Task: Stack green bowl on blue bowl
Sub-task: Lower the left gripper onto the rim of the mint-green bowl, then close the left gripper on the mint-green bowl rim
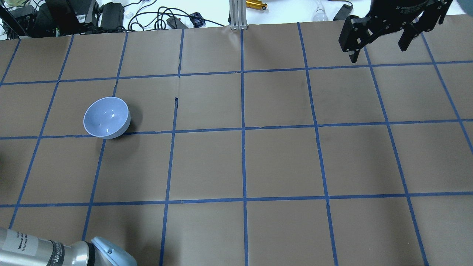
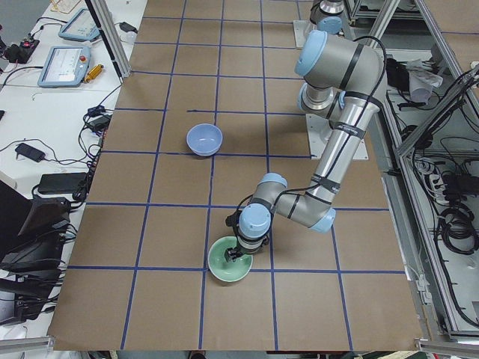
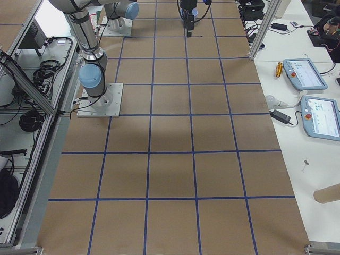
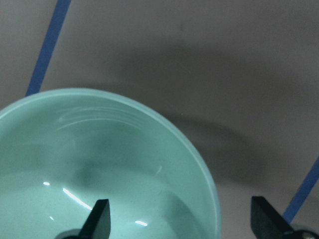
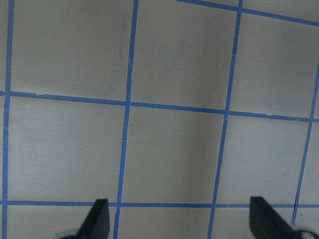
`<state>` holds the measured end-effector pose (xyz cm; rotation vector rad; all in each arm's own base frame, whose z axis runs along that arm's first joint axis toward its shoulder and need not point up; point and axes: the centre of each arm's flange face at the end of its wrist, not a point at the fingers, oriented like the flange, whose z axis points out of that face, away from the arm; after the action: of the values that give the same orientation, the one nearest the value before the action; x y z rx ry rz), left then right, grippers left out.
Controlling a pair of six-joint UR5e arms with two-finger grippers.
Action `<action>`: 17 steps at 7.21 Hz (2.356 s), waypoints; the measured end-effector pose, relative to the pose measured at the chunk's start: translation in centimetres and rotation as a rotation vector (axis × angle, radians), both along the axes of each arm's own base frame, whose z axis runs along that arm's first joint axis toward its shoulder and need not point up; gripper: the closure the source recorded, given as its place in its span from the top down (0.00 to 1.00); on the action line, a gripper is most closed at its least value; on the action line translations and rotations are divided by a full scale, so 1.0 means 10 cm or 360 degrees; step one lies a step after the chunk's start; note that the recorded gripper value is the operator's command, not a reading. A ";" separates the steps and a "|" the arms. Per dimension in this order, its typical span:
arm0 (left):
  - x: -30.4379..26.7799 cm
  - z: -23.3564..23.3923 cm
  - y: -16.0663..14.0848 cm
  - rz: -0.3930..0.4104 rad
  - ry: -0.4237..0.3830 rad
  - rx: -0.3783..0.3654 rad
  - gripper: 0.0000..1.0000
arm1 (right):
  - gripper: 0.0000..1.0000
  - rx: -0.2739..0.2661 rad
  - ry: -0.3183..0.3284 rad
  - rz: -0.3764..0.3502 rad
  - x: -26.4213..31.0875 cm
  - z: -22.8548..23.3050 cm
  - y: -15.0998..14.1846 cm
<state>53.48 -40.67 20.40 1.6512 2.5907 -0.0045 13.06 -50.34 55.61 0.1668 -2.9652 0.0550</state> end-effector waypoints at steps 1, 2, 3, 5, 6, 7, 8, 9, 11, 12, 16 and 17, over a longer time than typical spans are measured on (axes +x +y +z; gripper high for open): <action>0.02 -0.04 0.00 -0.0003 0.0005 0.0002 0.97 | 1.00 0.0000 0.0000 0.0000 0.00 0.00 0.00; 0.05 -0.06 -0.01 -0.0008 0.0007 0.0003 0.93 | 1.00 0.0000 0.0000 0.0000 0.00 0.00 0.00; 0.08 -0.08 -0.03 -0.0014 0.0005 0.0003 0.73 | 1.00 0.0000 0.0000 0.0000 0.00 0.00 0.00; 0.10 -0.08 -0.04 -0.0018 -0.0001 0.0006 0.00 | 1.00 0.0000 0.0000 0.0000 0.00 0.00 0.00; 0.11 -0.08 -0.03 -0.0022 -0.0004 0.0012 0.00 | 1.00 0.0000 0.0000 0.0000 0.00 0.00 0.00; 0.11 -0.08 -0.03 -0.0027 -0.0006 0.0018 0.00 | 1.00 0.0000 0.0000 0.0000 0.00 0.00 0.00; 0.11 -0.08 -0.03 -0.0030 -0.0007 0.0020 0.00 | 1.00 0.0000 0.0000 0.0000 0.00 0.00 0.00; 0.11 -0.07 -0.03 -0.0031 -0.0010 0.0020 0.00 | 1.00 0.0000 0.0000 0.0000 0.00 0.00 0.00; 0.10 -0.05 -0.03 -0.0032 -0.0008 0.0020 0.00 | 1.00 0.0000 0.0000 -0.0001 0.00 0.00 0.00; 0.10 -0.05 -0.03 -0.0032 -0.0007 0.0019 0.00 | 1.00 0.0000 0.0000 -0.0001 0.00 0.00 0.00; 0.03 0.06 0.00 -0.0034 0.0018 0.0033 0.00 | 1.00 0.0000 0.0000 0.0000 0.00 0.00 0.00; -0.02 0.14 0.00 -0.0035 0.0025 0.0040 0.00 | 1.00 0.0000 0.0000 0.0000 0.00 0.00 0.00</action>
<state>53.31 -40.66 21.84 1.6949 2.5944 0.0139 13.07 -50.33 55.61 0.1670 -2.9652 0.0550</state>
